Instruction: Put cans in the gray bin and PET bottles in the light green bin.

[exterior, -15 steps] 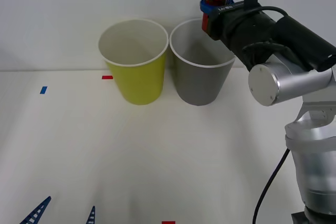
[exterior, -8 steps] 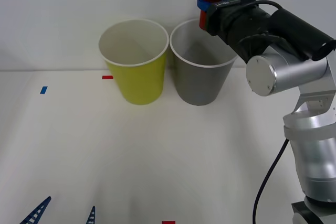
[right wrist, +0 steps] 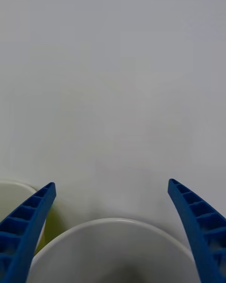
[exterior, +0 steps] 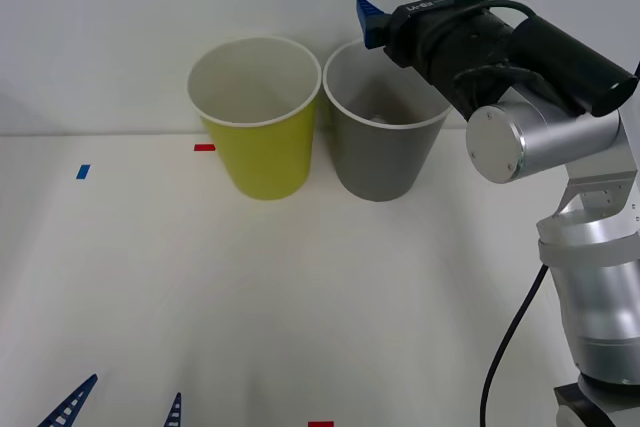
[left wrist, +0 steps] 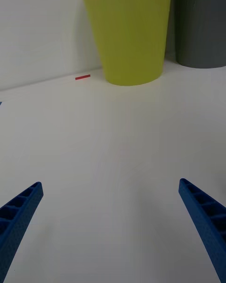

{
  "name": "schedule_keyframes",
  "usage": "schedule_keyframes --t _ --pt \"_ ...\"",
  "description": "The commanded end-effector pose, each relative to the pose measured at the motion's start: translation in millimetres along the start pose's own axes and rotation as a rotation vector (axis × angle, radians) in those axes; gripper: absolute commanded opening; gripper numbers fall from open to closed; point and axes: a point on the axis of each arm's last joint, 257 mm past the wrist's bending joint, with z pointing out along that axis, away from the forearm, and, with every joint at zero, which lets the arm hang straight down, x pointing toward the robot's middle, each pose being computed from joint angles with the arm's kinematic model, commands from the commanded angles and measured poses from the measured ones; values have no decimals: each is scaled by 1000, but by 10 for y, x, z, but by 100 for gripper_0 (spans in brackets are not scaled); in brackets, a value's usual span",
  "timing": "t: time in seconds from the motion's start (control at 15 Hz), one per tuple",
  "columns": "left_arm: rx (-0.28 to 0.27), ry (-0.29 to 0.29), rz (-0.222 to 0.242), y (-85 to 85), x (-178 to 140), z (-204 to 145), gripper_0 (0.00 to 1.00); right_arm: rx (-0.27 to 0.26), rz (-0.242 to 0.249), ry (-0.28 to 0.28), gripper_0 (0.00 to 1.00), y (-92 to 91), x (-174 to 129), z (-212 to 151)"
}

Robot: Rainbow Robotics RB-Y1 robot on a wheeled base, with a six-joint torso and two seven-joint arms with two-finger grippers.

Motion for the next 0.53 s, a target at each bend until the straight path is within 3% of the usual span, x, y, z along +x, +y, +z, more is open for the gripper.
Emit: schedule_keyframes --t 0.07,0.27,0.53 --pt "0 0 0 0 0 0 100 14 -7 -43 100 -36 -157 -139" --pt "0 0 0 0 0 0 100 39 -11 -84 100 -78 -185 -599" --pt "0 0 0 0 0 0 100 40 11 -56 100 63 78 -1170"
